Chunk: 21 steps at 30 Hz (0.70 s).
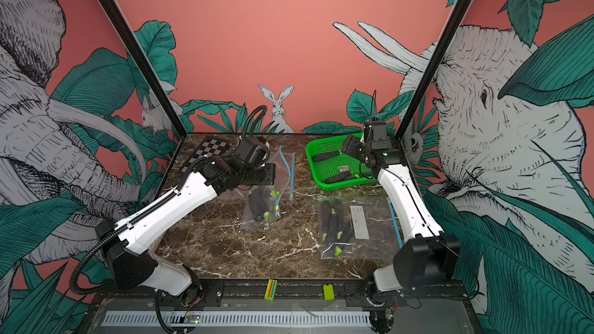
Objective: Place the eggplant in a zip-top bag and seal the zipper
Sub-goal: Pick up the eggplant from the basket.
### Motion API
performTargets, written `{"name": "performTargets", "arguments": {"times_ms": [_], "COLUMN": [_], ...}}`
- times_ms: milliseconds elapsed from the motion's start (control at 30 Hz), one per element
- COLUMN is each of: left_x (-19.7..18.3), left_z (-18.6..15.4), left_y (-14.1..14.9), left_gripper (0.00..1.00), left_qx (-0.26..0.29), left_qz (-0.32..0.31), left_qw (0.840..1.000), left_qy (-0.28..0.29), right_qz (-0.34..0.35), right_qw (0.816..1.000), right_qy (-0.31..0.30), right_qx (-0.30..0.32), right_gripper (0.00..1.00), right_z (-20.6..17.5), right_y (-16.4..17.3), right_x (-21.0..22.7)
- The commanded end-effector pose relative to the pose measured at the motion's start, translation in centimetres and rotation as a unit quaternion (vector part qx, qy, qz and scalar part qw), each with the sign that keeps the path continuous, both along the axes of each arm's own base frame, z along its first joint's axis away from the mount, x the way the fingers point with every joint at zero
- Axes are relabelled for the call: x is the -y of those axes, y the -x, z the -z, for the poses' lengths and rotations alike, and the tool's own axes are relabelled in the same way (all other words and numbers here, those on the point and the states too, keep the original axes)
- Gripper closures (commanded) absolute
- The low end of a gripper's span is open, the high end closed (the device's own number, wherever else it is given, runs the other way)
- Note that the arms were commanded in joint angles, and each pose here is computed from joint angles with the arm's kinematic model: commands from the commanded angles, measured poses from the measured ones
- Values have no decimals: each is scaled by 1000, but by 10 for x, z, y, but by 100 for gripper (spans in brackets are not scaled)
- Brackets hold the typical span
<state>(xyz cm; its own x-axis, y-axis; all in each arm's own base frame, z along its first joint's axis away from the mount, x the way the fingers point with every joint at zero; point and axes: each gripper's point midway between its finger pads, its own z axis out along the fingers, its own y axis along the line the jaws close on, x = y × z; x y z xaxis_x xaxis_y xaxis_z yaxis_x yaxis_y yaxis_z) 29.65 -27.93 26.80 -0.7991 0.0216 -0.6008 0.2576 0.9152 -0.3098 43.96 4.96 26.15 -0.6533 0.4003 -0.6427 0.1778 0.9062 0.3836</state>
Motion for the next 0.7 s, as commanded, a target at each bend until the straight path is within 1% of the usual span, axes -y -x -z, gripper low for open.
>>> {"name": "performTargets", "arguments": {"times_ms": [0,133,233,333,400,500,600,667], "left_x": [-1,1,1,1,1,3,6,6], "left_z": [-15,-14,-12,-11,-10,-7,-5,-5], "left_y": [2,2,1,1,1,1,2,2], "left_gripper": [100,100,100,100,100,100,100,100], "left_qx": [17,15,15,14,11,7,2,2], "left_qz": [2,4,4,5,6,7,11,11], "left_qw": [1000,1000,1000,1000,1000,1000,1000,1000], "left_qy": [20,21,19,17,17,19,23,27], "right_qz": [2,16,19,16,5,-8,-22,-31], "right_qw": [994,991,988,981,974,963,952,948], "right_qy": [-32,-5,30,96,141,187,222,232], "right_qx": [-104,-135,-151,-168,-180,-196,-210,-218], "right_gripper": [18,19,20,21,24,26,27,28], "right_z": [42,63,80,99,109,124,137,144], "right_y": [-7,-37,-56,-70,-78,-86,-91,-93], "right_x": [11,28,38,56,66,77,87,91]}}
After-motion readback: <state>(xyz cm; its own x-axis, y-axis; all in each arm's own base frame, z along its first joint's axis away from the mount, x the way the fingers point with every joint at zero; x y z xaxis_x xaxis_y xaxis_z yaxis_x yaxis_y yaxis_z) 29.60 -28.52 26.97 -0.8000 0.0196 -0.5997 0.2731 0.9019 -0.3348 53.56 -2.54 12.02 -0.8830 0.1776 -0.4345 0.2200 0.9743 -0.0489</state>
